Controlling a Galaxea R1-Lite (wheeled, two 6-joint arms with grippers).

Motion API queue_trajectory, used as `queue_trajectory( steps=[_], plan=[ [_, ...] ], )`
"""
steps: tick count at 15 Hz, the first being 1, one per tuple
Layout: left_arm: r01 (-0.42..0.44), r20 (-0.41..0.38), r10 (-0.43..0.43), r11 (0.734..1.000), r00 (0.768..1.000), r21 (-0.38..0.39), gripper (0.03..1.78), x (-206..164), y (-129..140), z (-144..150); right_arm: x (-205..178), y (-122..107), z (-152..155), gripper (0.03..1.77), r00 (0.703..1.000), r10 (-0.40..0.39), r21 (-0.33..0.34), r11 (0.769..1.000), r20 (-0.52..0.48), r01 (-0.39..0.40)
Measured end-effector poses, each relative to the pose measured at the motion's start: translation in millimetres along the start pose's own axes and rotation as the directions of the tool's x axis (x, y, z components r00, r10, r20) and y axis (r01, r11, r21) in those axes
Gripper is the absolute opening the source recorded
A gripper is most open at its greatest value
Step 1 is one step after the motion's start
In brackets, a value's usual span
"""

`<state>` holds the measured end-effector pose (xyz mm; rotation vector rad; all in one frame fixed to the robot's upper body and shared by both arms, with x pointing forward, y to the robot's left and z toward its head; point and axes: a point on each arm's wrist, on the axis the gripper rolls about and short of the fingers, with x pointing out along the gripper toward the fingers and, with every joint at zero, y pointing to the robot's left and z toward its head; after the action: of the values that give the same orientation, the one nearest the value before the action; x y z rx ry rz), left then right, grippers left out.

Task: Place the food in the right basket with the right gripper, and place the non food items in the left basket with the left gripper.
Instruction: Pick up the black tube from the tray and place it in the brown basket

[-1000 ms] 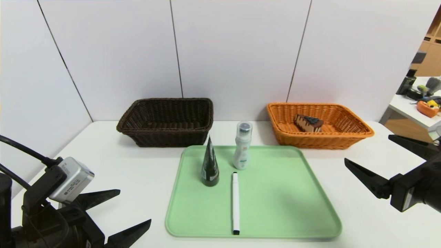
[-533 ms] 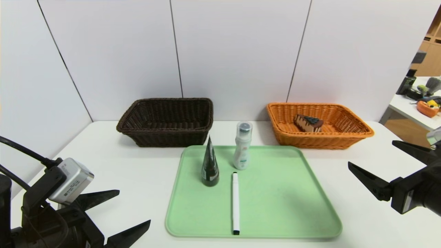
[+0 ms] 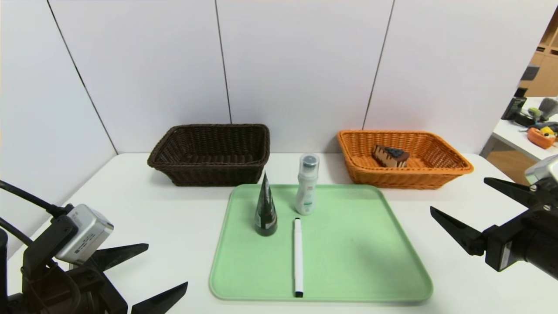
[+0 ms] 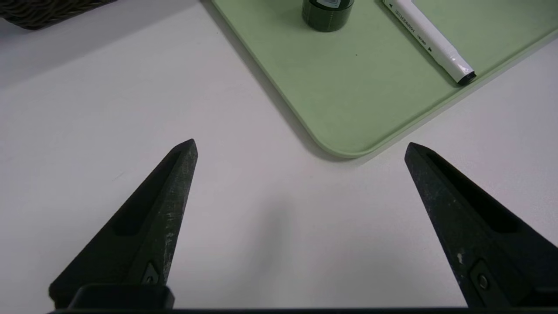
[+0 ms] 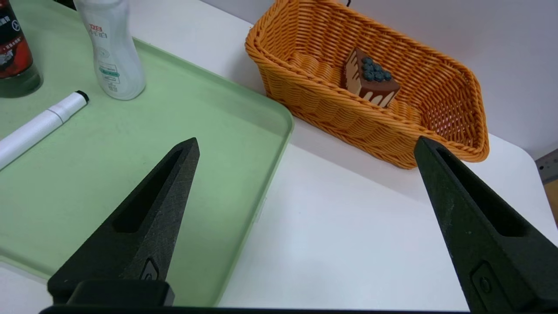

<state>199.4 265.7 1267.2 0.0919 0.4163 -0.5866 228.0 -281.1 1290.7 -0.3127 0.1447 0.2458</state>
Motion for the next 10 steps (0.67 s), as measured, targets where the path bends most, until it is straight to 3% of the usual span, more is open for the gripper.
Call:
queue_trajectory(
  steps=[6, 10],
  plan=[
    [0.003, 0.078, 0.001, 0.998, 0.997, -0.055, 1.69, 16.4, -1.7, 10.9, 0.6, 1.5, -4.0, 1.7, 1.0, 0.008, -0.003, 1.0, -0.018, -0.008],
    [-0.025, 0.125, 0.038, 0.994, 0.991, -0.106, 1.69, 43.9, -20.3, 18.1, 0.5, 2.0, -6.2, 1.7, 1.0, 0.012, -0.006, 1.0, -0.027, -0.012]
  ],
)
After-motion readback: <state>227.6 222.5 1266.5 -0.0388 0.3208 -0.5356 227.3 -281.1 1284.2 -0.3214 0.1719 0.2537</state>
